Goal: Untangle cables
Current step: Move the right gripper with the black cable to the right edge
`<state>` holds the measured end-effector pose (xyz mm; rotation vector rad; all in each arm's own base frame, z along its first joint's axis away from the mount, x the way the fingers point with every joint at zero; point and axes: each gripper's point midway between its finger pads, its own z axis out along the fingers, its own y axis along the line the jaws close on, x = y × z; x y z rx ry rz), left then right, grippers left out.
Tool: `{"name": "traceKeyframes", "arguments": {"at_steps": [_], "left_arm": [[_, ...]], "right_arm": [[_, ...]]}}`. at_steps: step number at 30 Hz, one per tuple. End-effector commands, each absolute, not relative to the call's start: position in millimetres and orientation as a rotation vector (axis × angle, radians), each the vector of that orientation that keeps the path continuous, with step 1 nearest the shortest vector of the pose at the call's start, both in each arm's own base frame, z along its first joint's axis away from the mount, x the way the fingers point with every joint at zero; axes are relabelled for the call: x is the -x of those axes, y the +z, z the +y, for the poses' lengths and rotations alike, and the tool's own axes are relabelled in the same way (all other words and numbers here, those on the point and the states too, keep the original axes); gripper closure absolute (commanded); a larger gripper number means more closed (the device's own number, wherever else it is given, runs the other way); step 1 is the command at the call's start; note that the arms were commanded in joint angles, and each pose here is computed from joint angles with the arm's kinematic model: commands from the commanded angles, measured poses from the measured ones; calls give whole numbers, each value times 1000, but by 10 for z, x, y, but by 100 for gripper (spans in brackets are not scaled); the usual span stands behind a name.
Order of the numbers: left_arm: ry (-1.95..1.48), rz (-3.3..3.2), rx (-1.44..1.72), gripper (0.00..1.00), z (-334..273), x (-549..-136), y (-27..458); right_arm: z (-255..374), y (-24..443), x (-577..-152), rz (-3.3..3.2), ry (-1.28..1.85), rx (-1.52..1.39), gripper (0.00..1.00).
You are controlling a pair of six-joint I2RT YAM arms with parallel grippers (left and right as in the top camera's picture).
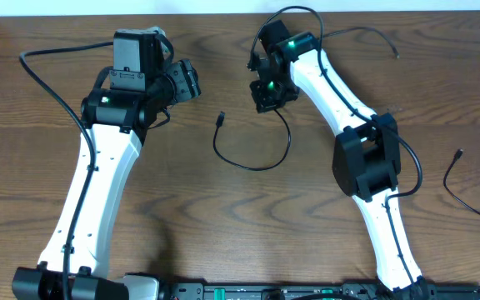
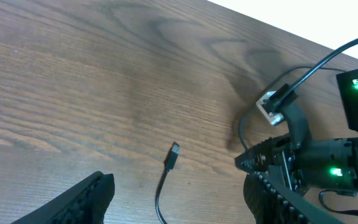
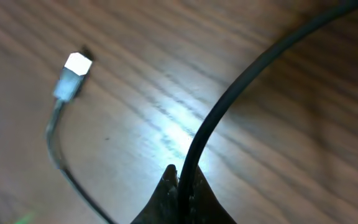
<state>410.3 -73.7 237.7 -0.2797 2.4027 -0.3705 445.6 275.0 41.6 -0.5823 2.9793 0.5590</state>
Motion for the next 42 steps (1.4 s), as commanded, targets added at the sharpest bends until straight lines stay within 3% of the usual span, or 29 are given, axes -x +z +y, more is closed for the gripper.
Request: {"name": "traceKeyframes", "arguments": {"at_steps": [1, 9, 15, 21, 31, 37, 42], "left_arm": [[-353, 2414, 300, 28, -700, -4120, 2324], [-349, 2435, 304, 28, -703, -4142, 2240], [-348, 2438, 304, 28, -703, -4145, 2228], [-348, 2438, 304, 28, -703, -4145, 2228], [-348, 2437, 305, 28, -703, -4146, 2229], [-360, 2435, 334, 28, -708, -4146, 2229], [-361, 2434, 335, 28, -709, -4147, 2231]], "right_arm": [[2487, 605, -4668, 2918, 397, 560, 99], [1820, 1922, -5133, 2620, 295, 405, 99], [788, 3281, -5424, 2257, 131, 118, 99], [-308, 3988, -5505, 2021, -89, -133, 99], [-1912, 3843, -5639, 1907, -325, -428, 99], [-2770, 3472, -5730, 1855, -431, -561, 99], [-3462, 3007, -5488, 1867, -539, -779, 99]]}}
